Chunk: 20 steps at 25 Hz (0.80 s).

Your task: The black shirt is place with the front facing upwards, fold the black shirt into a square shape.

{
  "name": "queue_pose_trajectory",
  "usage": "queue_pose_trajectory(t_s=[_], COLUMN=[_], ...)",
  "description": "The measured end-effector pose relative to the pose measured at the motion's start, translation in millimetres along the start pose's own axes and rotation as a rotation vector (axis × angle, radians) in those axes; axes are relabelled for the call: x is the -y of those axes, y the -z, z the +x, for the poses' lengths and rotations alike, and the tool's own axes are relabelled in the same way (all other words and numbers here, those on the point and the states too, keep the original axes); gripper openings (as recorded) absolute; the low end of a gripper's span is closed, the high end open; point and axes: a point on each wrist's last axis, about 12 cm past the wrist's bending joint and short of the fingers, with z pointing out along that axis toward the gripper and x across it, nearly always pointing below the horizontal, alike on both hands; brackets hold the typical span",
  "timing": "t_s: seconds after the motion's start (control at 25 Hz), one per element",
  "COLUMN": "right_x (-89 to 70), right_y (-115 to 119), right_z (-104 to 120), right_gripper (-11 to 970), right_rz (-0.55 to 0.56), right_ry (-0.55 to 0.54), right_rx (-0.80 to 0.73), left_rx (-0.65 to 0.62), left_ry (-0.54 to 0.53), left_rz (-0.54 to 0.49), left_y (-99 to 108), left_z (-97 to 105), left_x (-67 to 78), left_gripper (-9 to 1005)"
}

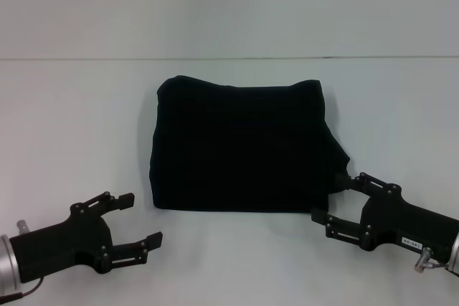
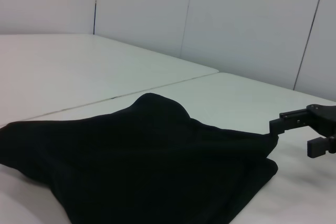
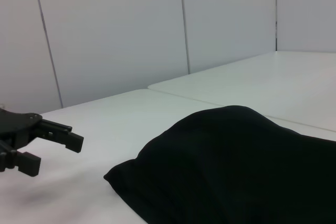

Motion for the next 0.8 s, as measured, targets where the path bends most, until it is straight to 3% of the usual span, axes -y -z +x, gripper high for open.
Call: queue_pose_trajectory(t_s=[0.8], right_x=[-0.1], right_y=[0.0], right_z=[-0.5], right_gripper=[865], right_rz=[0.0], right_ry=[-0.004], right_rx=[0.005], left_rx=[0.004], left_ry=[0.003], left_rz=[0.007], left_y=[-2.3], left_z=[-0.7], left_x=[1.1], left_gripper=[937])
